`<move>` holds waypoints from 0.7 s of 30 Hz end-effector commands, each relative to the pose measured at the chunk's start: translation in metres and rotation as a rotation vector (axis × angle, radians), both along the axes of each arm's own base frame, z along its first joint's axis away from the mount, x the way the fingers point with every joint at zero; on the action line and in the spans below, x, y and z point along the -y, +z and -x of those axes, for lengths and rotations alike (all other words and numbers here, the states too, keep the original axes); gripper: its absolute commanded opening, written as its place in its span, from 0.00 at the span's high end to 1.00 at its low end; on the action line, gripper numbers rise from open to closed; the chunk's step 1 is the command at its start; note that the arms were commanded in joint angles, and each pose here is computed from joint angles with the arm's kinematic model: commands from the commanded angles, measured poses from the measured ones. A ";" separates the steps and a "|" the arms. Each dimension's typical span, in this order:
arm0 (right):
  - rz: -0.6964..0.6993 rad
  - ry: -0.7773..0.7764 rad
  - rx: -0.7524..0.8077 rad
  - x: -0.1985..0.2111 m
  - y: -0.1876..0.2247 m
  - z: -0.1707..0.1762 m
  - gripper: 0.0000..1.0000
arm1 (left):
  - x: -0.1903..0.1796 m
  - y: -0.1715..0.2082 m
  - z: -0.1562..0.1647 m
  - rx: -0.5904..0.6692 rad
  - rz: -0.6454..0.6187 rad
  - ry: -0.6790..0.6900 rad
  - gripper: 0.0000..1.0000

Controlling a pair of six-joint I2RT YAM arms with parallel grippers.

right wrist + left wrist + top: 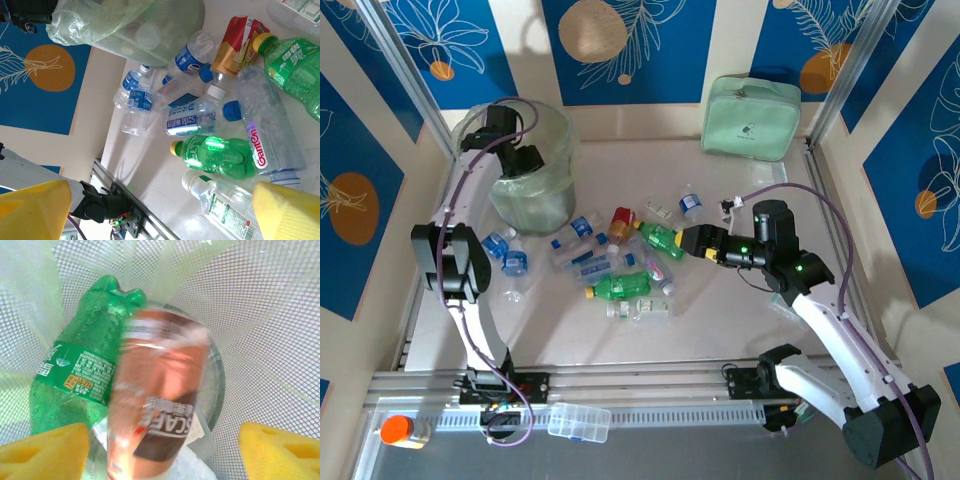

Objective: Put the plastic bottles in the bin

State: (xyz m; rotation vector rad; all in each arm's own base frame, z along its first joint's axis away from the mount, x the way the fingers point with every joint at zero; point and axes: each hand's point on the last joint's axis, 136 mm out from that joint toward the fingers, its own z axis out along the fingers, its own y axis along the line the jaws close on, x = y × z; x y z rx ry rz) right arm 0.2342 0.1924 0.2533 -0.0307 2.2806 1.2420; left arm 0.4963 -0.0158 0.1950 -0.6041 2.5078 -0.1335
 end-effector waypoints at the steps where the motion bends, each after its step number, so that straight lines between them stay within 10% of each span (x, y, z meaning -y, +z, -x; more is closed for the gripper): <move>1: 0.011 0.012 0.029 0.002 0.010 0.003 0.07 | -0.011 0.009 -0.002 -0.003 -0.013 0.030 0.18; 21: 0.081 0.085 0.046 -0.008 0.011 0.006 0.13 | 0.008 0.157 0.060 0.403 -0.053 -0.025 0.25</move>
